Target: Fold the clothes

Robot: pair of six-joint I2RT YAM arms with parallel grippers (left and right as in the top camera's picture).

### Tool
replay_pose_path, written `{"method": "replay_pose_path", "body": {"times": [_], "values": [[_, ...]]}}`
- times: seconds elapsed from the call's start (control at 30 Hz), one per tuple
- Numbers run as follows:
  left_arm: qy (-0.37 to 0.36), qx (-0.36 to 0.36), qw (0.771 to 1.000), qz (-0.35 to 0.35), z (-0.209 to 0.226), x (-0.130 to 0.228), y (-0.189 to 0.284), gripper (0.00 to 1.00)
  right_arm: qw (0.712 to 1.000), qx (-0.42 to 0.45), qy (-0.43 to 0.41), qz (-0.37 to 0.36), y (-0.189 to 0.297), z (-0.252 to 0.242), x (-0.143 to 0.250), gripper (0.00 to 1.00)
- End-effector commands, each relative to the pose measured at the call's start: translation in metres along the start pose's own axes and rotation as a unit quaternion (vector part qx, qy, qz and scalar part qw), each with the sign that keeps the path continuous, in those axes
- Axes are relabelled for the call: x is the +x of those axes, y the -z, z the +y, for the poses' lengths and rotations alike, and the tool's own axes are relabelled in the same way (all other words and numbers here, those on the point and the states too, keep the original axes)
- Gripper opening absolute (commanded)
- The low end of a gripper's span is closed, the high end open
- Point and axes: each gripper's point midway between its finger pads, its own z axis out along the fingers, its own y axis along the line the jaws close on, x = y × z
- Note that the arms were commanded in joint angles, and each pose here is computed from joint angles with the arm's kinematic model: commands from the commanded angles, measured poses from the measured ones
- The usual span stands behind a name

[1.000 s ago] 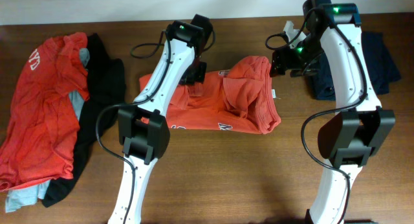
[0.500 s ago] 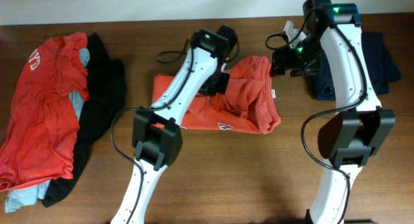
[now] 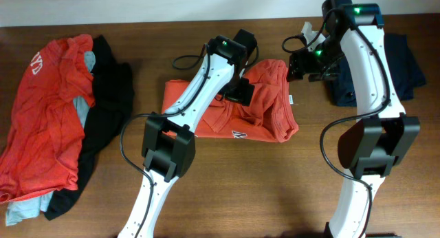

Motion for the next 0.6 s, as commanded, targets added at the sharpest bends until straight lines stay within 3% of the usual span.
{"method": "replay_pose_path", "body": {"times": [0.0, 0.2, 0.33, 0.57], "values": [[-0.005, 0.006, 1.000, -0.012, 0.012, -0.009, 0.011, 0.99, 1.000, -0.001, 0.005, -0.010, 0.008, 0.002, 0.001, 0.72], [0.000, -0.010, 1.000, -0.021, 0.062, -0.006, 0.064, 0.99, 1.000, -0.002, 0.010, -0.008, 0.008, 0.002, 0.002, 0.72], [-0.019, -0.014, 1.000, -0.019, 0.091, -0.003, 0.075, 0.98, 0.999, -0.020, 0.046, -0.008, 0.008, 0.011, 0.002, 0.72], [0.076, 0.023, 0.996, -0.047, 0.156, -0.013, 0.079, 0.99, 0.989, -0.047, 0.139, 0.001, -0.004, 0.060, 0.005, 0.72]]}}
